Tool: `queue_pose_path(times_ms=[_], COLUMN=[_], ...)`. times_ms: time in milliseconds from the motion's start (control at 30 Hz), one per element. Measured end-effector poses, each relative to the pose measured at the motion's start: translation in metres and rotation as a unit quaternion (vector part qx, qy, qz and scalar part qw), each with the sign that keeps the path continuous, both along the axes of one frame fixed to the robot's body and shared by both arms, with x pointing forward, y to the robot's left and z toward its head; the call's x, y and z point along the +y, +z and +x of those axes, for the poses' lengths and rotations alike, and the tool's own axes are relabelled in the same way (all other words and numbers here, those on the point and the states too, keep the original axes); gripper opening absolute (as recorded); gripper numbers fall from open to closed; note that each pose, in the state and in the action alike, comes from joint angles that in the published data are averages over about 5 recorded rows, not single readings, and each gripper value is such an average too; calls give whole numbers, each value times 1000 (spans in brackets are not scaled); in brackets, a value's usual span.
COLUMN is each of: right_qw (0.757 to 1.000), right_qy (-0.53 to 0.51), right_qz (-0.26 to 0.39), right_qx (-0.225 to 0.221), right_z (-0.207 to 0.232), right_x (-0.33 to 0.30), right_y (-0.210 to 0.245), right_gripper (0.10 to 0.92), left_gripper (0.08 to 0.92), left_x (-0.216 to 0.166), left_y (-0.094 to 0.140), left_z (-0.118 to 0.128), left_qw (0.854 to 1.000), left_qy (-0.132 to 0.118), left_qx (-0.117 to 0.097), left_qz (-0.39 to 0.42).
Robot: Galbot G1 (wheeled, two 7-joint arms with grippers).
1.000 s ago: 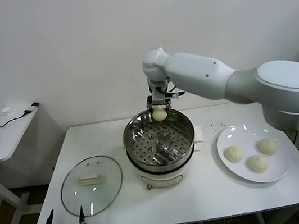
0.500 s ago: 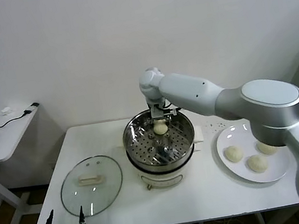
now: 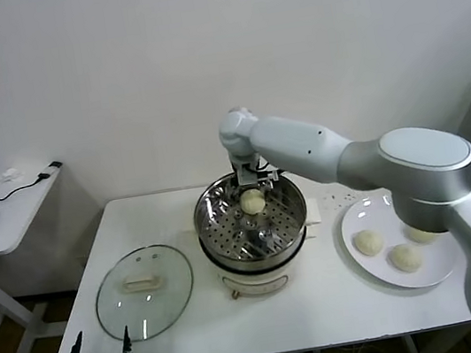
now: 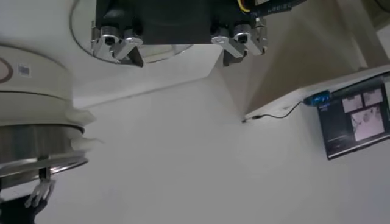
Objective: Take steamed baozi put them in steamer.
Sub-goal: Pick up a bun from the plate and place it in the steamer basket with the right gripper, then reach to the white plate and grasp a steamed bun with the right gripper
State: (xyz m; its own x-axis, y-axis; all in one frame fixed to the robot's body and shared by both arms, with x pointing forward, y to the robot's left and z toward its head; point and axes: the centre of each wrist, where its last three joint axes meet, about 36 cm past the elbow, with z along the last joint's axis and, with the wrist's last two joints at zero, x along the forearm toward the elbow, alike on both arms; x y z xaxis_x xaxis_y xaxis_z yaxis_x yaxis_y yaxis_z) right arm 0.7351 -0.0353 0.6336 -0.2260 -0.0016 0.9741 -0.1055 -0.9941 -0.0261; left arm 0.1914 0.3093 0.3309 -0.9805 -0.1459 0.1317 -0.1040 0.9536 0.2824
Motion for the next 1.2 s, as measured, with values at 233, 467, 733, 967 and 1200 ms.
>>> queue_pose_path(times_ms=[233,467,733,967,1200], right_qw=[996,953,840,758,727], right_qy=[-78,-263,-497,-617,-662], right_qz=[47,148,215,200,161], right_qx=[1,11,41,74,89], right_z=[8,1,-23,-49,-66], right_x=[-54,-150,-259,-323,-345], right_y=[51,68,38,-17,-75], right_gripper=[823,823,823,823,823], left_gripper=[823,823,823,823,823], left_x=[0,0,-4,-5,-5], left_y=[-1,2,7,9,8], left_z=[-2,-2,0,-2,-5], left_qw=[1000,1000,1000,1000,1000], left_qy=[-2,-3,-1,3,6], left_qx=[-1,-5,-9,-8,-3], left_qz=[2,-1,-19,-29,-30])
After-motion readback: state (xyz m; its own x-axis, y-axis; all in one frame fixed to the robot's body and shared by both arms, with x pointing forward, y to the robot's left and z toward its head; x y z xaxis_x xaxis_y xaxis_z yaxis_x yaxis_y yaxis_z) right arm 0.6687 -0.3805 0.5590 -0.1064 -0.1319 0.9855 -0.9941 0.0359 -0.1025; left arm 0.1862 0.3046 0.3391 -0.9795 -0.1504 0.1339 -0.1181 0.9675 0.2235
